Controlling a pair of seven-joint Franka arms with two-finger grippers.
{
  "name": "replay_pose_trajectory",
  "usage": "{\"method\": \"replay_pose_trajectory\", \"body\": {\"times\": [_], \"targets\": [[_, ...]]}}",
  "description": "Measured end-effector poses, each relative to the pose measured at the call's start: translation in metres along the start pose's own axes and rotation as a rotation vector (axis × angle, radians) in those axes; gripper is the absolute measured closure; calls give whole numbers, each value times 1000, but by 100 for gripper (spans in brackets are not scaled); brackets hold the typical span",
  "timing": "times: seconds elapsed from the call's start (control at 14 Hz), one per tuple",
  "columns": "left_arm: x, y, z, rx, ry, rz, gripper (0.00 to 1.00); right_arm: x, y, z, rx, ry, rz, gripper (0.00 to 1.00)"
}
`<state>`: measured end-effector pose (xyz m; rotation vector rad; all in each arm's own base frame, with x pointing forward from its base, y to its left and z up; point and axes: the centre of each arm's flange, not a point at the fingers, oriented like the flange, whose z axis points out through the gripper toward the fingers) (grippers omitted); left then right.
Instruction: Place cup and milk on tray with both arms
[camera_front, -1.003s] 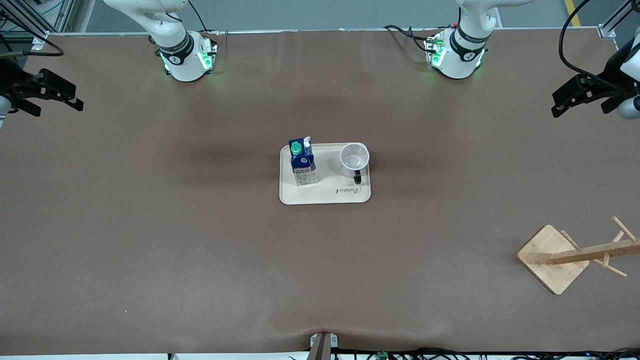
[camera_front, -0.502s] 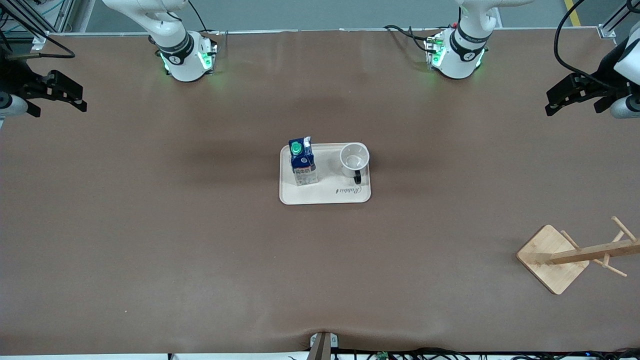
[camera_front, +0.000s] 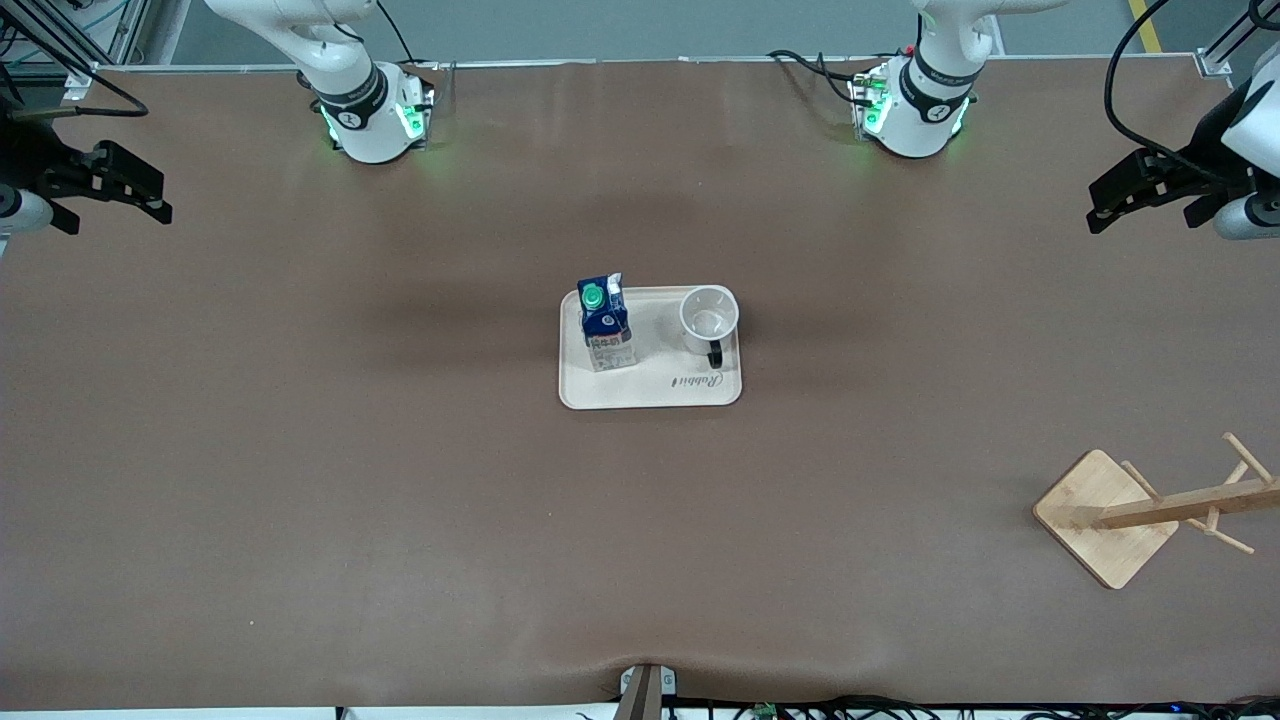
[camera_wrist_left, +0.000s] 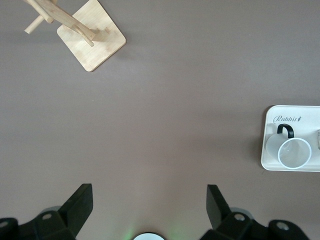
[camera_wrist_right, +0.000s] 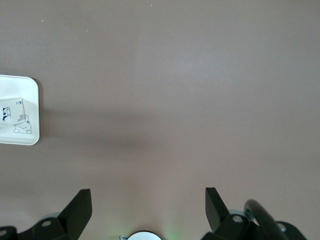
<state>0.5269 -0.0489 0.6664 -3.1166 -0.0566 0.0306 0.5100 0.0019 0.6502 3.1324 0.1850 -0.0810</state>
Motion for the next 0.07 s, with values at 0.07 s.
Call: {"method": "replay_pose_trajectory", "body": {"times": [0.07], "targets": [[0, 0, 0, 0, 0, 0, 0, 0, 1, 0, 0, 0, 1, 0]]}}
